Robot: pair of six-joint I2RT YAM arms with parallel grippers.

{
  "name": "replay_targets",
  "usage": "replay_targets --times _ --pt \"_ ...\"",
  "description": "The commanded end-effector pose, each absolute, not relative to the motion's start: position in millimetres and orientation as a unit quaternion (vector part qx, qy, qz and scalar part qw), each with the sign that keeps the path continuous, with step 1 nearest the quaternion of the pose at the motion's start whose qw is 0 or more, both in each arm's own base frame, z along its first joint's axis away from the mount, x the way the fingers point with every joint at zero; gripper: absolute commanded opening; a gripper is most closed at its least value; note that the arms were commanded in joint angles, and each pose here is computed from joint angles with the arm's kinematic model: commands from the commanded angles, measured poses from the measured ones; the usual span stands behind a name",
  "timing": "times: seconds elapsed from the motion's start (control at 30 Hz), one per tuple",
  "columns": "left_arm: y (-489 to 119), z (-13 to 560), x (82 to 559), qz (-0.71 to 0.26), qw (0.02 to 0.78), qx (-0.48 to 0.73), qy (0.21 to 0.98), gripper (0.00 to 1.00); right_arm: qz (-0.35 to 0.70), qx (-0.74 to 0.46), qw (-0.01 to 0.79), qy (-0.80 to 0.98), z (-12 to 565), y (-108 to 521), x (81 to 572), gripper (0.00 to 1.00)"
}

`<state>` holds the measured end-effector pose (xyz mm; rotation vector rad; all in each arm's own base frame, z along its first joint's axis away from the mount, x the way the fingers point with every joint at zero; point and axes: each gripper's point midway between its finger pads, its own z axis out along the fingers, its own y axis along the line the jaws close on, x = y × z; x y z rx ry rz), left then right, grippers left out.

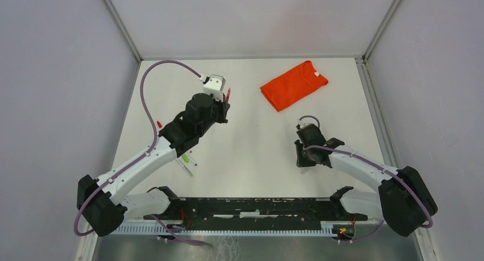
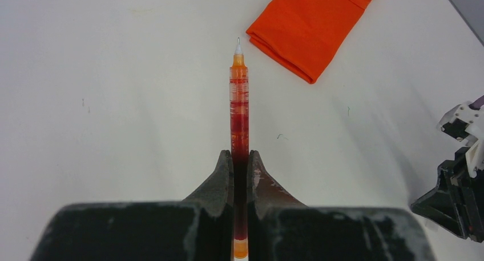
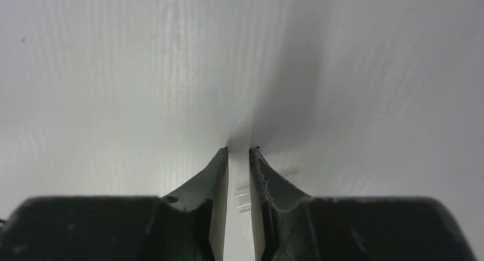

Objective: Insert the pens into the pen caps
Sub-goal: Insert the pen cap onto the pen.

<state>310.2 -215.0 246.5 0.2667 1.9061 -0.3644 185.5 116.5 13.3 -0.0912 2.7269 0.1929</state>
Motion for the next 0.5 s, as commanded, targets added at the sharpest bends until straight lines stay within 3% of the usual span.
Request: replay_targets --times 0.0,0.13,0.3,0.4,0.47 --pt "-216.0 262.5 313.5 -0.158 0.579 0.117 0.791 0.02 0.134 -0.105 0.216 0.961 31.4 157.8 195.8 0.24" --pt "-215.1 262.8 313.6 -0.157 0.579 0.117 0.791 0.02 0.109 -0.115 0.251 0.955 46.1 159.5 209.9 0.31" --pt "-214.9 263.9 312.7 -0.158 0.58 0.117 0.79 0.02 0.002 -0.009 0.303 0.953 61.6 109.2 217.1 0.51" --pt "-214.3 264.6 312.5 -0.157 0.581 0.117 0.79 0.02 -0.001 0.048 0.308 0.95 58.5 97.3 205.8 0.72" --pt "-213.9 264.5 312.4 -0.156 0.581 0.118 0.79 0.02 0.015 0.065 0.297 0.953 51.4 98.4 196.3 0.78"
